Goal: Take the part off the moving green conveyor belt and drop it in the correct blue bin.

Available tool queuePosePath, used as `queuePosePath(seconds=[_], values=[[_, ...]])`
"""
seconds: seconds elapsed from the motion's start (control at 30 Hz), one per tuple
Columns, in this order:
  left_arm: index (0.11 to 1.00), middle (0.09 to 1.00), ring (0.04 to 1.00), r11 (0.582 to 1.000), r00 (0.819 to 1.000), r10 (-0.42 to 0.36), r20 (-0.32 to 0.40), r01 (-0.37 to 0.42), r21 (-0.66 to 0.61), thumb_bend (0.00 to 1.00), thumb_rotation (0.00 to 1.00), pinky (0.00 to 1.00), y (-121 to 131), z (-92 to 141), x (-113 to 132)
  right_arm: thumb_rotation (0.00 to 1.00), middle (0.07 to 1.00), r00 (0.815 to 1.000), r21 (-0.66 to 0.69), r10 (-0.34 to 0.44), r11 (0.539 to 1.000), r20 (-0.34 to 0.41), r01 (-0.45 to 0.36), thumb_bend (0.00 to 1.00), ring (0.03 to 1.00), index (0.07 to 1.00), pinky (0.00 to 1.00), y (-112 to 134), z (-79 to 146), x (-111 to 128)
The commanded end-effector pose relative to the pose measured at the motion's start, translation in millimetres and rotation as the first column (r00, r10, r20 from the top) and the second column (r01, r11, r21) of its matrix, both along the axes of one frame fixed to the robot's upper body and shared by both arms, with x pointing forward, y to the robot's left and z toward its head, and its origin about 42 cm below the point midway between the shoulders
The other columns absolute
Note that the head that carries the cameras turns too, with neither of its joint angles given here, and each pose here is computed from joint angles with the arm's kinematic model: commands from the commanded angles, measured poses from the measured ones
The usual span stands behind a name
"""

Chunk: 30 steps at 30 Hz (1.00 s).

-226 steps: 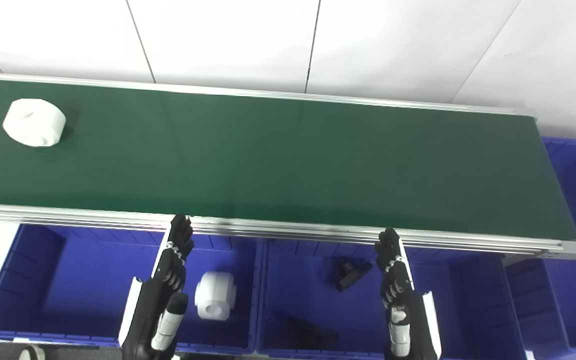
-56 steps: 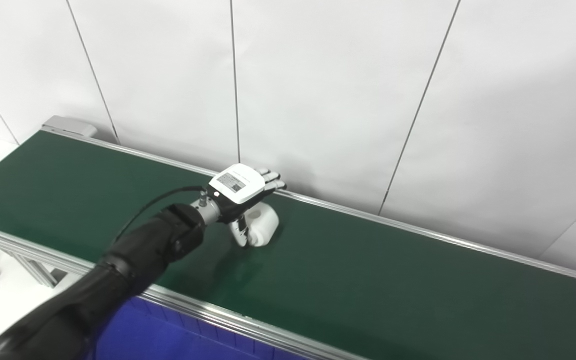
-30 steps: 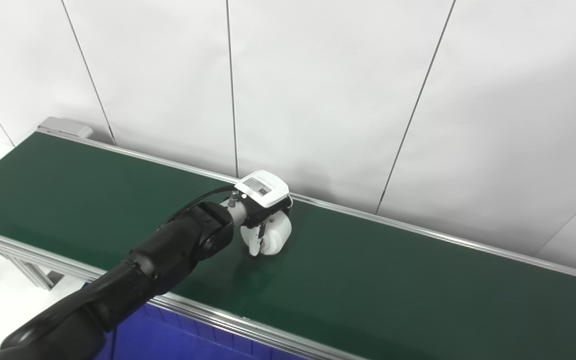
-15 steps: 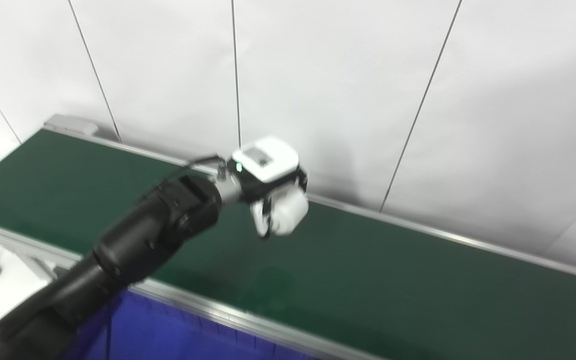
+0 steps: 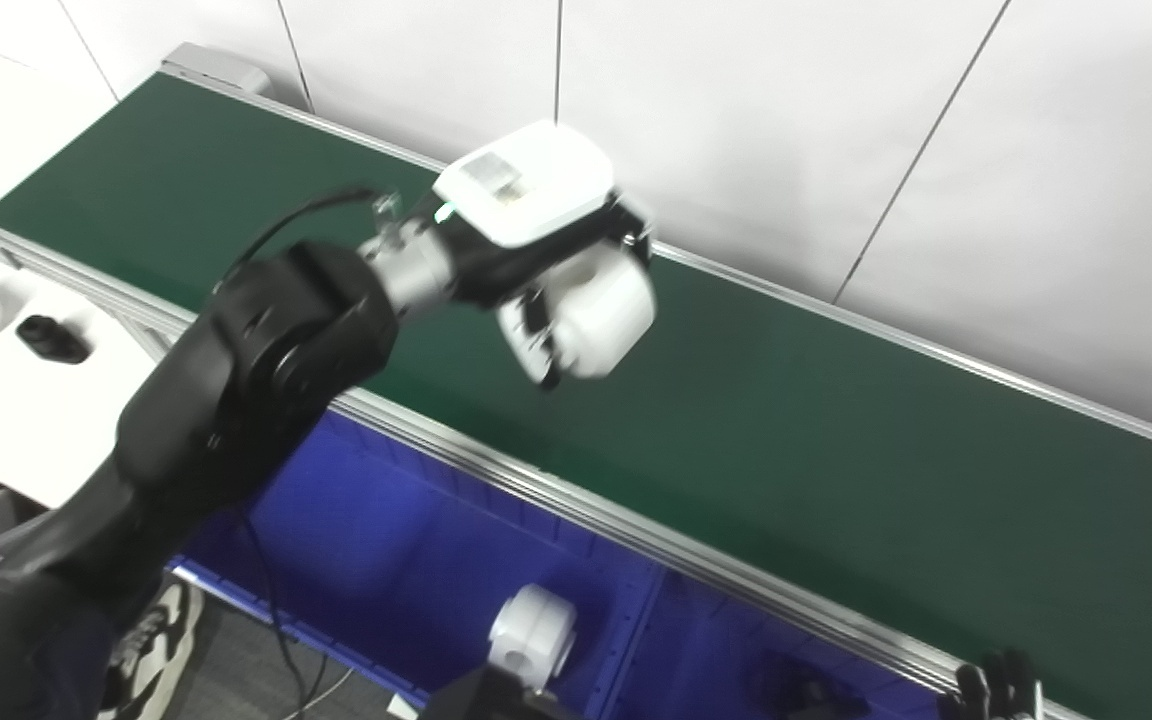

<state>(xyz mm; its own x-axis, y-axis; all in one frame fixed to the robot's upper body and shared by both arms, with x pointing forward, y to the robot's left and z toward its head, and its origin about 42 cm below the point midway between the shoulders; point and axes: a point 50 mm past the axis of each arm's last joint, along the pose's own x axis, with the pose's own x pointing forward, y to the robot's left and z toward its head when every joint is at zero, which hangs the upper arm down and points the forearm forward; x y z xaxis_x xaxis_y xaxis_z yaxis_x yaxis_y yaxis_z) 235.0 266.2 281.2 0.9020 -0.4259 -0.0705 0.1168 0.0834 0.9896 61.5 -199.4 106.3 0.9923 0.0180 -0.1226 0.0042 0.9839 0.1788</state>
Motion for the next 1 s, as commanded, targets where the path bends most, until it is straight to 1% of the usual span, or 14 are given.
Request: queuePosePath(seconds=[0.0, 0.03, 0.07, 0.1, 0.13, 0.2, 0.27, 0.37, 0.5, 0.6, 0.7, 0.73, 0.87, 0.97], values=[[0.513, 0.511, 0.387, 1.000, 0.999, 0.029, 0.013, -0.029, 0.005, 0.50, 0.00, 0.31, 3.7, 1.6, -16.3, 1.00, 1.000, 1.000, 0.015, 0.003, 1.000, 0.021, -0.003, 0.75, 1.000, 1.000, 1.00, -2.5, 8.0, -0.9], [0.520, 0.499, 0.380, 0.999, 0.999, 0.037, -0.007, -0.037, 0.006, 0.50, 0.00, 0.30, 5.2, -2.2, -22.4, 1.00, 1.000, 1.000, 0.020, -0.004, 1.000, 0.018, 0.004, 0.75, 1.000, 1.000, 1.00, -2.1, 7.6, -0.6], [0.525, 0.477, 0.362, 0.999, 0.999, 0.047, -0.022, -0.047, 0.006, 0.50, 0.00, 0.27, 6.4, -6.1, -29.3, 1.00, 1.000, 1.000, 0.025, -0.010, 1.000, 0.016, 0.009, 0.75, 1.000, 1.000, 1.00, -1.9, 7.4, -0.3], [0.501, 0.492, 0.385, 0.998, 0.998, 0.057, -0.031, -0.057, 0.007, 0.50, 0.00, 0.25, 7.6, -10.1, -35.8, 1.00, 1.000, 1.000, 0.030, -0.013, 0.999, 0.016, 0.013, 0.76, 1.000, 1.000, 1.00, -1.5, 7.0, 0.3], [0.513, 0.472, 0.371, 0.998, 0.997, 0.069, -0.044, -0.069, 0.009, 0.50, 0.00, 0.26, 9.0, -14.7, -43.0, 1.00, 1.000, 1.000, 0.034, -0.014, 0.999, 0.015, 0.014, 0.76, 1.000, 1.000, 1.00, -1.3, 6.9, 0.6], [0.500, 0.513, 0.395, 0.996, 0.993, 0.091, -0.078, -0.090, 0.017, 0.50, 0.00, 0.32, 12.8, -26.0, -57.2, 1.00, 1.000, 1.000, 0.032, -0.011, 0.999, 0.013, 0.011, 0.76, 1.000, 1.000, 1.00, -0.9, 6.8, 1.6], [0.502, 0.520, 0.398, 0.992, 0.986, 0.122, -0.117, -0.118, 0.040, 0.50, 0.00, 0.34, 18.6, -39.0, -69.1, 1.00, 1.000, 1.000, 0.027, -0.005, 1.000, 0.010, 0.005, 0.77, 1.000, 1.000, 1.00, -0.7, 6.3, 2.7], [0.490, 0.525, 0.404, 0.987, 0.979, 0.147, -0.140, -0.136, 0.086, 0.50, 0.00, 0.37, 27.2, -52.9, -79.4, 1.00, 1.000, 1.000, 0.028, 0.008, 1.000, 0.010, -0.008, 0.77, 1.000, 1.000, 1.00, -0.6, 4.6, 4.2], [0.478, 0.534, 0.410, 0.980, 0.970, 0.170, -0.173, -0.149, 0.130, 0.50, 0.00, 0.38, 36.0, -70.2, -86.4, 1.00, 0.995, 1.000, 0.028, 0.009, 1.000, 0.011, -0.009, 0.77, 1.000, 1.000, 1.00, 0.2, 1.3, 5.7], [0.526, 0.493, 0.367, 0.976, 0.959, 0.177, -0.220, -0.141, 0.168, 0.50, 0.00, 0.30, 40.5, -95.2, -89.7, 1.00, 0.982, 1.000, 0.033, 0.002, 0.999, 0.007, -0.002, 0.78, 1.000, 1.000, 1.00, 1.5, 0.3, 6.6], [0.534, 0.480, 0.357, 0.972, 0.950, 0.181, -0.256, -0.133, 0.194, 0.50, 0.00, 0.29, 41.7, -113.4, -89.6, 1.00, 0.982, 1.000, 0.025, 0.003, 1.000, 0.008, -0.003, 0.78, 1.000, 1.000, 1.00, 1.1, -0.5, 6.9], [0.534, 0.483, 0.360, 0.971, 0.946, 0.185, -0.265, -0.133, 0.200, 0.50, 0.00, 0.30, 41.7, -117.4, -89.4, 1.00, 0.984, 1.000, 0.024, 0.004, 1.000, 0.007, -0.004, 0.78, 1.000, 1.000, 1.00, 0.9, -0.7, 6.9], [0.530, 0.496, 0.380, 0.963, 0.916, 0.191, -0.353, -0.104, 0.251, 0.50, 0.00, 0.35, 43.7, -145.5, -88.0, 1.00, 0.986, 1.000, 0.019, 0.009, 1.000, 0.010, -0.009, 0.79, 1.000, 1.000, 1.00, 0.2, -1.0, 6.3], [0.530, 0.500, 0.377, 0.964, 0.916, 0.170, -0.364, -0.077, 0.256, 0.50, 0.00, 0.34, 45.6, -153.0, -86.0, 1.00, 0.985, 1.000, 0.019, 0.003, 1.000, 0.008, -0.003, 0.79, 1.000, 1.000, 1.00, 0.6, -0.7, 5.4]])
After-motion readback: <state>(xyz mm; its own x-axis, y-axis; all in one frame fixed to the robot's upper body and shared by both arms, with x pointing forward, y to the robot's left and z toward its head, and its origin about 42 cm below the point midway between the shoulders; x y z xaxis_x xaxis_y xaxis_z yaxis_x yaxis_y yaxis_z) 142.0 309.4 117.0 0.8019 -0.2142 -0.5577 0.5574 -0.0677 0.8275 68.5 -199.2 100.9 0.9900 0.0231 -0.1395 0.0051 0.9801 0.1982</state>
